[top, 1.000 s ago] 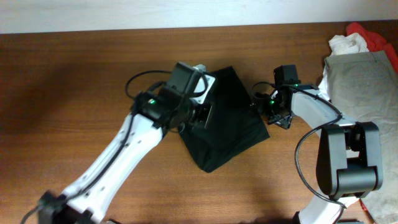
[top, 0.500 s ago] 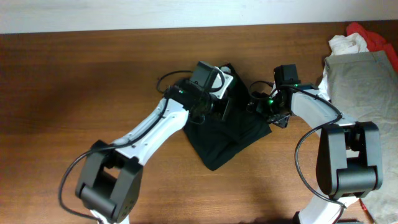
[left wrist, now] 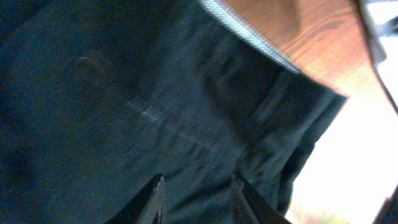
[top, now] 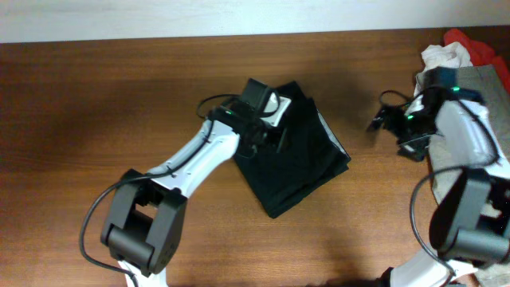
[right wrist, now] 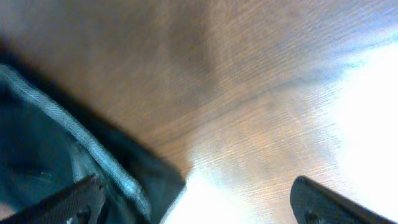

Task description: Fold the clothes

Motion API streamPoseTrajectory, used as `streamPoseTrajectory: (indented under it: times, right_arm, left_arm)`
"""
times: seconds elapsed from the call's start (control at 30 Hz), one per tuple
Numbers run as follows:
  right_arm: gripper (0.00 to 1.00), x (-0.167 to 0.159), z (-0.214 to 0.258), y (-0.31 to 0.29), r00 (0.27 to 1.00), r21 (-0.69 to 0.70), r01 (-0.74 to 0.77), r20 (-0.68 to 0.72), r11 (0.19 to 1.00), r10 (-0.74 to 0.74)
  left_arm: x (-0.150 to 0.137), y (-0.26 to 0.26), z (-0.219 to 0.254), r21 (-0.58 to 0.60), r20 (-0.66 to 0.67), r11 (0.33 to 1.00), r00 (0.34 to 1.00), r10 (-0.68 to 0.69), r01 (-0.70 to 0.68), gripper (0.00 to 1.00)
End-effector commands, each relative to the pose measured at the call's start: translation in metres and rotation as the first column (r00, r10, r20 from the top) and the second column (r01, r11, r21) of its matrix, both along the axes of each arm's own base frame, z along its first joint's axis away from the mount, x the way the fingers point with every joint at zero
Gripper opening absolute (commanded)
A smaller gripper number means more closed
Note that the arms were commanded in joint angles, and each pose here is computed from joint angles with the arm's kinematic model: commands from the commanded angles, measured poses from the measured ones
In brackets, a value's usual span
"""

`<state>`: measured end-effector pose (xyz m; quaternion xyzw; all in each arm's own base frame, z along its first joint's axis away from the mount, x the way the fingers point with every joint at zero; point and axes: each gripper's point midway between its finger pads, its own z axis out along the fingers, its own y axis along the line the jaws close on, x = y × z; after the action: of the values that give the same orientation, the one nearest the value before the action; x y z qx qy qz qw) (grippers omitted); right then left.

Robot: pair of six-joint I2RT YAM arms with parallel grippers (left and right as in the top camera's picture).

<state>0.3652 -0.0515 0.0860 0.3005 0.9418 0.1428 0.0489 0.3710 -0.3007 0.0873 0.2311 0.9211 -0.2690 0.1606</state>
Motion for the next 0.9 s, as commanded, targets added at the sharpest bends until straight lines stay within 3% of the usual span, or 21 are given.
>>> streamPoseTrajectory:
  times: [0.0,0.13,0.27,0.4,0.47,0.67,0.77,0.83,0.87]
  right_arm:
    - [0.99,0.002,0.06,0.015,0.977,0.012,-0.152,0.154,0.988,0.148]
    - [1.0,-0.011,0.057,0.053,0.963,0.078,-0.248,0.124,0.966,0.237]
    - [0.96,-0.013,0.042,0.113,0.939,0.1,-0.34,0.085,0.935,0.332]
    - [0.72,-0.001,0.042,0.145,0.895,0.051,-0.432,0.149,0.901,0.421]
    - [0.48,0.003,0.043,0.147,0.889,0.033,-0.437,0.164,0.899,0.427]
    - [0.3,0.008,0.038,0.131,0.919,-0.043,-0.369,0.131,0.928,0.371]
    - [0.04,0.007,0.036,0.132,0.919,-0.04,-0.372,0.126,0.927,0.374]
    - [0.04,0.007,0.034,0.132,0.918,-0.041,-0.372,0.129,0.927,0.374]
    - [0.04,0.008,0.033,0.133,0.917,-0.037,-0.373,0.134,0.927,0.375]
  left_arm:
    - [0.006,0.036,0.011,0.024,-0.048,0.998,0.997,0.067,-0.066,0.36]
    - [-0.011,0.052,0.0,0.078,-0.141,0.994,0.986,0.085,-0.075,0.36]
    - [-0.019,0.044,-0.002,0.093,-0.141,0.994,0.988,0.064,-0.051,0.42]
    - [-0.018,0.046,-0.006,0.149,-0.107,0.987,0.992,0.071,-0.054,0.42]
    - [-0.02,0.043,-0.007,0.161,-0.1,0.986,0.993,0.065,-0.048,0.42]
    - [-0.008,0.071,-0.015,0.309,-0.025,0.943,0.991,0.135,-0.12,0.42]
    - [-0.001,0.086,-0.017,0.345,-0.006,0.925,0.985,0.17,-0.157,0.42]
    - [0.003,0.093,-0.017,0.342,-0.01,0.921,0.979,0.203,-0.187,0.75]
    - [0.005,0.097,-0.017,0.34,-0.013,0.92,0.977,0.214,-0.197,0.75]
